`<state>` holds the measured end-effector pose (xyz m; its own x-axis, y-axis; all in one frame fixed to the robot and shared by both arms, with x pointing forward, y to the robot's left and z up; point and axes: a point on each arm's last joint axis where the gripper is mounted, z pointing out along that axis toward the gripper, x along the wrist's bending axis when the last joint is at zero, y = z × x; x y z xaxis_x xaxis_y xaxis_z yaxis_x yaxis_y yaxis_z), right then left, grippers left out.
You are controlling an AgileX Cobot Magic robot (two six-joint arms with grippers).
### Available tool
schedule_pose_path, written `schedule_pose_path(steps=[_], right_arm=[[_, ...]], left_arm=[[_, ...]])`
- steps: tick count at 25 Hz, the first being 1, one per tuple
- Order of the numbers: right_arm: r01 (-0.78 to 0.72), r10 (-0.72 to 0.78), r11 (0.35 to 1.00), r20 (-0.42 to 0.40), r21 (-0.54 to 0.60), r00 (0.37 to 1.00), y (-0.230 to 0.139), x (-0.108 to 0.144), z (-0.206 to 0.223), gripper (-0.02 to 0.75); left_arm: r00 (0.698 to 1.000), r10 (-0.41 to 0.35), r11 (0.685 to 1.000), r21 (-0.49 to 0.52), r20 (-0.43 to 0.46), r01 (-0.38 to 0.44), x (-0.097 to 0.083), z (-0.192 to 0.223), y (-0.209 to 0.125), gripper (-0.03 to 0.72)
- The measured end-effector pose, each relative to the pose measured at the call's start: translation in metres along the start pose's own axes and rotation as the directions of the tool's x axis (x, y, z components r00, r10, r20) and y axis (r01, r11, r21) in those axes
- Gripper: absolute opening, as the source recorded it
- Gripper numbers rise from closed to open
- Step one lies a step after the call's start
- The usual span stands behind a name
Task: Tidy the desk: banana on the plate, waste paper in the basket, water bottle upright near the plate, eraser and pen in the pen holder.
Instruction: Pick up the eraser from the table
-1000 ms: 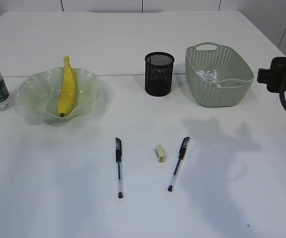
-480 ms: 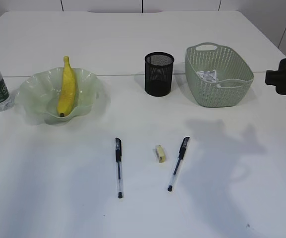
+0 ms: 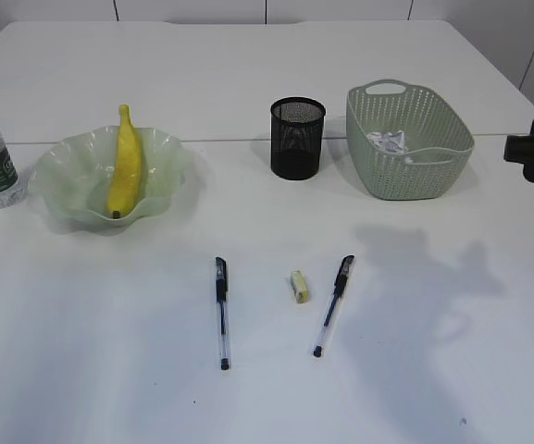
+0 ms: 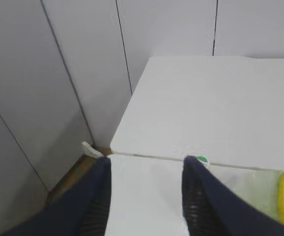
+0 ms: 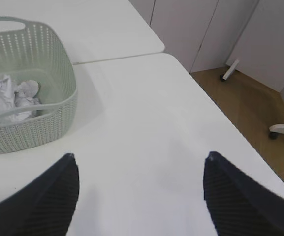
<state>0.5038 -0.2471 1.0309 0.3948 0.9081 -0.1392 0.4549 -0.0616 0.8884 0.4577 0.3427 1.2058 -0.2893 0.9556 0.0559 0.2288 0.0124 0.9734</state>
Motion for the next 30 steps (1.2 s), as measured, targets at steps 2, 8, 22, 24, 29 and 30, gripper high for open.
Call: schedule_pose_path(steps=[2,8,22,24,29,30], right_arm=[[0.004,-0.004,1.000,0.002,0.012,1.000,-0.001,0.000,0.000,0.588],[0.024,-0.024,0.999,0.003,0.022,1.000,-0.002,-0.001,0.000,0.588],[0.001,-0.002,0.999,0.012,0.054,1.000,-0.005,-0.001,0.000,0.587],[0.005,-0.007,0.998,0.025,0.057,1.000,-0.005,-0.003,0.000,0.588],[0.020,-0.025,0.998,0.084,0.056,0.996,-0.005,-0.008,-0.001,0.587],[0.023,-0.028,0.998,0.089,0.056,0.996,-0.005,-0.009,-0.001,0.587]], left_arm=[[1.000,-0.024,1.000,0.019,0.003,0.024,0.000,-0.002,-0.001,0.295],[0.998,0.005,0.998,0.062,0.057,-0.009,-0.004,-0.004,-0.005,0.245],[0.975,0.022,0.998,0.052,0.220,-0.034,-0.024,-0.007,-0.005,0.237],[0.967,0.026,0.998,0.044,0.252,-0.038,-0.031,-0.011,-0.004,0.237],[0.953,0.015,1.000,-0.016,0.303,-0.010,-0.035,-0.032,0.004,0.237],[0.952,0.015,0.999,-0.033,0.305,-0.005,-0.034,-0.038,0.006,0.231]])
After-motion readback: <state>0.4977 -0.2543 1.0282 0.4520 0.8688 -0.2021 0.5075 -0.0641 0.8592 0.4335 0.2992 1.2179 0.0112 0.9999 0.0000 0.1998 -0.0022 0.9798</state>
